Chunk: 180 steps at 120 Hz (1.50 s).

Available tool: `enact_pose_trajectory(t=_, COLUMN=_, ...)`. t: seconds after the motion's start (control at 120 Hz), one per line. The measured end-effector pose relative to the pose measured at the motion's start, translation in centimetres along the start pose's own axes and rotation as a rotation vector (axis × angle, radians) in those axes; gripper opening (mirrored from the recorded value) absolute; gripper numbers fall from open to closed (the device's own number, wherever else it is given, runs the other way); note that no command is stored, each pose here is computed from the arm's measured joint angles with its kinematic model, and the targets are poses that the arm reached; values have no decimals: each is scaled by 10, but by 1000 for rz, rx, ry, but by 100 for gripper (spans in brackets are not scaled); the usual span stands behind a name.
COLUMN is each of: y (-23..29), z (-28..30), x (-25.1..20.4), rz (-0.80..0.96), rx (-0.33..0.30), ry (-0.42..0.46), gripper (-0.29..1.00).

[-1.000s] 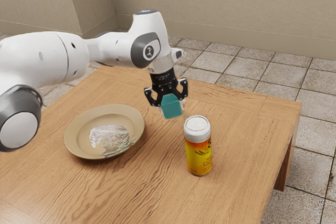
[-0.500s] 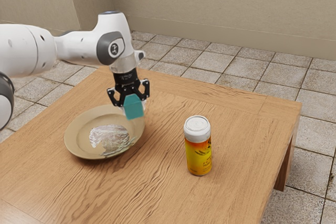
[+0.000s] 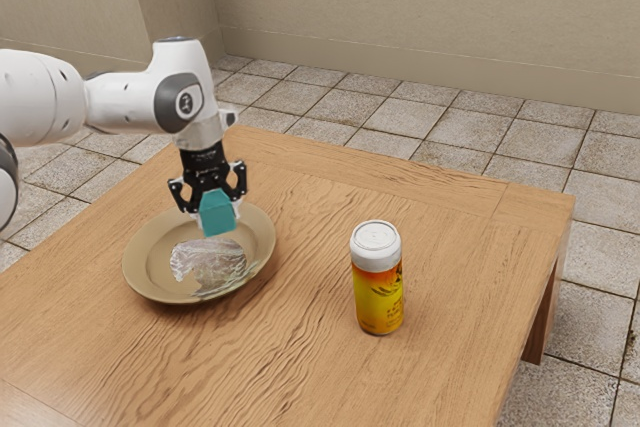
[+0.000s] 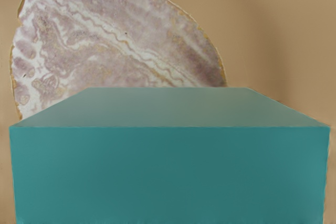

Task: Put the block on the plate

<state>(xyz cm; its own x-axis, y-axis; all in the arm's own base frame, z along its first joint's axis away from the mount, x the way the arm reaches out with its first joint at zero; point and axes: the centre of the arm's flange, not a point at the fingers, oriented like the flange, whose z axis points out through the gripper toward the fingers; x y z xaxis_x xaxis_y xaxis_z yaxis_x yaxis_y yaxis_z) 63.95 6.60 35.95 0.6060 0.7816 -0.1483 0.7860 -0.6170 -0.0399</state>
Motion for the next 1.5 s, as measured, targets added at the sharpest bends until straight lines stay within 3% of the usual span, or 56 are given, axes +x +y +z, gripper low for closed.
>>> enact_pose_trajectory(t=0.425, y=-61, z=27, x=16, rz=-89, rx=27, ry=-66, gripper=40)
enact_pose_trajectory(t=0.75, y=-63, z=57, x=29, rz=-104, rx=48, ry=-83, gripper=41)
enact_pose_trajectory(t=1.033, y=-56, z=61, x=28, rz=-95, rx=33, ry=-73, gripper=59)
enact_pose_trajectory(t=1.2, y=-55, z=42, x=24, rz=-88, rx=10, ry=-53, gripper=65)
enact_pose_trajectory(t=1.5, y=-42, z=-56, x=-30, rz=40, rx=-32, ry=30, gripper=69)
